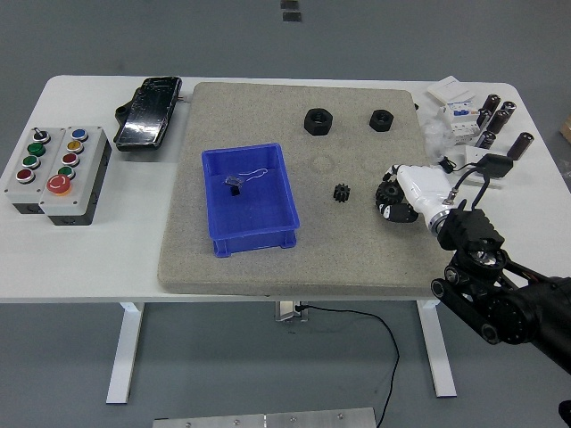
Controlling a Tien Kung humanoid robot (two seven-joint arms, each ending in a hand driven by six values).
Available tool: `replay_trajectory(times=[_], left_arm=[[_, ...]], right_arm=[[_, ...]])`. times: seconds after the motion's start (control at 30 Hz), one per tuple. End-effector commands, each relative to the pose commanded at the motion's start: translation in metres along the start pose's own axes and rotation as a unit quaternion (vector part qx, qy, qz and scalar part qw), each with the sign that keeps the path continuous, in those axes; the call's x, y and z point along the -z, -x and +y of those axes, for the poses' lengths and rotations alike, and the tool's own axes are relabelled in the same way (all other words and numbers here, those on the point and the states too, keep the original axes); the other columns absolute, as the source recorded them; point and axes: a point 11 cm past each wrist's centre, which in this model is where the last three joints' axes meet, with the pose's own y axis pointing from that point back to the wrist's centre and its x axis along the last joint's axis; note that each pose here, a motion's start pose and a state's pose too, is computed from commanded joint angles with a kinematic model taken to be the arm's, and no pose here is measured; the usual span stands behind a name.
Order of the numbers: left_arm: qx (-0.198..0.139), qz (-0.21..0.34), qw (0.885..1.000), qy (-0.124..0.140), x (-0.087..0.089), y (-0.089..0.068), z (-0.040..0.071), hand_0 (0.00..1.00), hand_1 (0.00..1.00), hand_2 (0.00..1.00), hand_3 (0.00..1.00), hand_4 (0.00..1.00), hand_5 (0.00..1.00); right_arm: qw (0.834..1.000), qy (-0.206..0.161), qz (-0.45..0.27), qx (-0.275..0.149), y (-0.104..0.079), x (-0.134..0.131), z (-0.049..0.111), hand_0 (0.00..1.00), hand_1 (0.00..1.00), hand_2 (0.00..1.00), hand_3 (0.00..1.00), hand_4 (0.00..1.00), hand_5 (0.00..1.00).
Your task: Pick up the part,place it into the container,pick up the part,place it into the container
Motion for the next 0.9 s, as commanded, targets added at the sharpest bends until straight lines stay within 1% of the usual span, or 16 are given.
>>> replay_trajectory(times=[0.07,0.17,0.27,0.3,0.4,0.47,0.5,0.6,0.67,0.7,0.87,0.9], left_arm=[[0.0,0.0,1.0,0.0,0.0,0.0,0.0,0.674,0.655,0.591,0.63,0.698,0.312],[0.0,0.0,1.0,-0.001,0.001,0.0,0.0,0.674,0.655,0.591,0.63,0.698,0.312],[-0.001,0.0,1.0,-0.002,0.002,-0.001,0.0,0.674,0.655,0.591,0.63,0.698,0.312],[-0.001,0.0,1.0,-0.003,0.002,-0.001,0.0,0.674,0.655,0.591,0.63,0.698,0.312],[-0.001,-0.001,1.0,-0.002,0.001,-0.001,0.0,0.674,0.655,0.591,0.63,0.698,0.312],[-0.001,0.0,1.0,-0.001,-0.001,-0.001,0.0,0.674,0.655,0.591,0.63,0.698,0.312],[-0.001,0.0,1.0,0.0,-0.001,-0.001,0.0,0.674,0.655,0.591,0.63,0.698,0.313],[-0.001,-0.001,1.0,0.002,-0.003,-0.001,0.0,0.674,0.655,0.591,0.63,0.698,0.313],[-0.001,-0.001,1.0,0.002,-0.003,-0.001,0.0,0.674,0.655,0.591,0.63,0.698,0.313],[-0.001,-0.001,1.0,0.002,-0.003,-0.001,0.0,0.674,0.655,0.591,0.63,0.699,0.313],[-0.003,-0.002,1.0,0.001,-0.003,-0.003,0.0,0.674,0.655,0.591,0.63,0.699,0.313],[-0.003,-0.002,1.0,0.001,-0.003,-0.003,0.0,0.674,0.655,0.591,0.63,0.699,0.313]], right_arm=[[1.0,-0.012,-0.001,-0.007,-0.005,0.009,0.0,0.386,0.607,0.515,0.688,0.388,0.018],[0.999,-0.039,-0.004,-0.018,-0.013,0.029,0.001,0.383,0.603,0.516,0.688,0.378,0.029],[0.997,-0.072,-0.009,-0.031,-0.022,0.055,0.001,0.383,0.603,0.516,0.688,0.378,0.029],[0.996,-0.085,-0.01,-0.035,-0.025,0.065,0.002,0.379,0.606,0.517,0.687,0.387,0.046],[0.991,-0.126,0.002,-0.046,-0.032,0.097,0.006,0.379,0.606,0.517,0.687,0.387,0.046],[0.987,-0.15,0.016,-0.052,-0.035,0.116,0.01,0.379,0.606,0.517,0.687,0.387,0.046],[0.985,-0.161,0.023,-0.054,-0.035,0.124,0.012,0.374,0.603,0.56,0.686,0.418,0.135],[0.979,-0.193,0.04,-0.056,-0.033,0.149,0.018,0.374,0.603,0.56,0.686,0.418,0.135],[0.976,-0.204,0.046,-0.054,-0.031,0.158,0.02,0.374,0.603,0.56,0.686,0.418,0.135],[0.975,-0.209,0.048,-0.053,-0.03,0.163,0.021,0.407,0.626,0.641,0.687,0.585,0.288],[0.973,-0.219,0.053,-0.052,-0.024,0.171,0.023,0.407,0.626,0.641,0.687,0.585,0.288],[0.973,-0.218,0.054,-0.049,-0.022,0.171,0.022,0.5,0.696,0.715,0.741,0.639,0.314]])
